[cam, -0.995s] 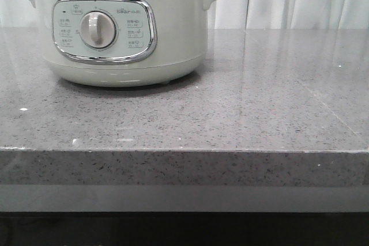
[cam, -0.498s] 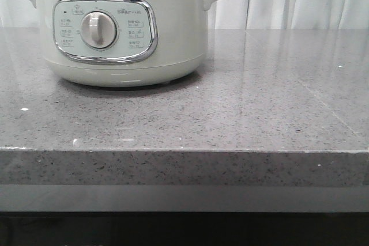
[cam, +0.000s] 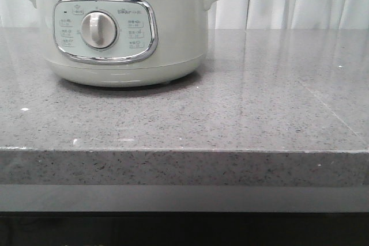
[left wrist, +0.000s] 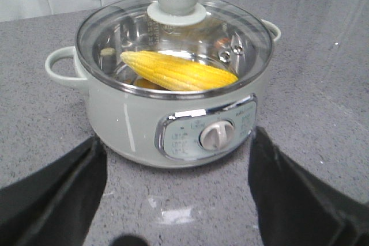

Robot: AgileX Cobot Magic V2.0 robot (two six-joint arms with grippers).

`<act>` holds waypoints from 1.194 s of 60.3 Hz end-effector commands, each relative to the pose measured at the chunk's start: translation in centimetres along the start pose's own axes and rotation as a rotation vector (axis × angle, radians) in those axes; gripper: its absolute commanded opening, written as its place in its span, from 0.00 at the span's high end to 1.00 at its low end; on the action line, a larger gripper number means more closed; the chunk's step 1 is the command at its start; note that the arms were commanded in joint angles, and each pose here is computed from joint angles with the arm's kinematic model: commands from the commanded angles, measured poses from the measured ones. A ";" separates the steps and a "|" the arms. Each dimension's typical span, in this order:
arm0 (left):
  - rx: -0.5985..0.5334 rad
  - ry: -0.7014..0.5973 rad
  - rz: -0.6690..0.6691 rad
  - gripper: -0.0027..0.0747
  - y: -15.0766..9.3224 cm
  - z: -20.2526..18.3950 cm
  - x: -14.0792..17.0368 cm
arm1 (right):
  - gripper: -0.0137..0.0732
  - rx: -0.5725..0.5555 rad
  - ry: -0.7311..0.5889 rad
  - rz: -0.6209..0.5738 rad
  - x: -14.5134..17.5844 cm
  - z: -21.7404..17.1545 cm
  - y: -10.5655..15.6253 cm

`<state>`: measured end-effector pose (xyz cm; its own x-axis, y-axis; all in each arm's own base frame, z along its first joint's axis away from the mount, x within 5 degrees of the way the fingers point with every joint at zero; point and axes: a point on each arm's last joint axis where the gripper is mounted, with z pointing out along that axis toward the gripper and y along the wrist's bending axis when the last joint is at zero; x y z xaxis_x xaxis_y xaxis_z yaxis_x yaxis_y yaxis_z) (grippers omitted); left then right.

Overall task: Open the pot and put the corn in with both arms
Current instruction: 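Release the lid knob and raise the left gripper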

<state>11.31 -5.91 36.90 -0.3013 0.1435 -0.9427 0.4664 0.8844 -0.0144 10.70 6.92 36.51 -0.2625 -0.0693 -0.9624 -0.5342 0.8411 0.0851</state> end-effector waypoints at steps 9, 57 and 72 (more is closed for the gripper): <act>0.010 -0.095 -0.015 0.44 -0.1 -0.7 -0.7 | 0.33 0.002 -0.104 -0.002 -1.5 -0.4 0.0; 0.010 -0.096 -0.015 0.99 -0.1 -0.7 -0.6 | 0.92 0.002 -0.097 -0.002 -1.5 -0.3 0.0; -0.142 -0.225 0.004 0.99 1.3 -2.6 2.5 | 0.92 0.002 -0.097 -0.002 -1.5 -0.3 0.0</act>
<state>9.68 -4.02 34.72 -0.2373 0.1209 -0.9639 0.3895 0.9208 0.0196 10.70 6.92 36.51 -0.2625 -0.0693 -0.9624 -0.5342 0.8411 0.0851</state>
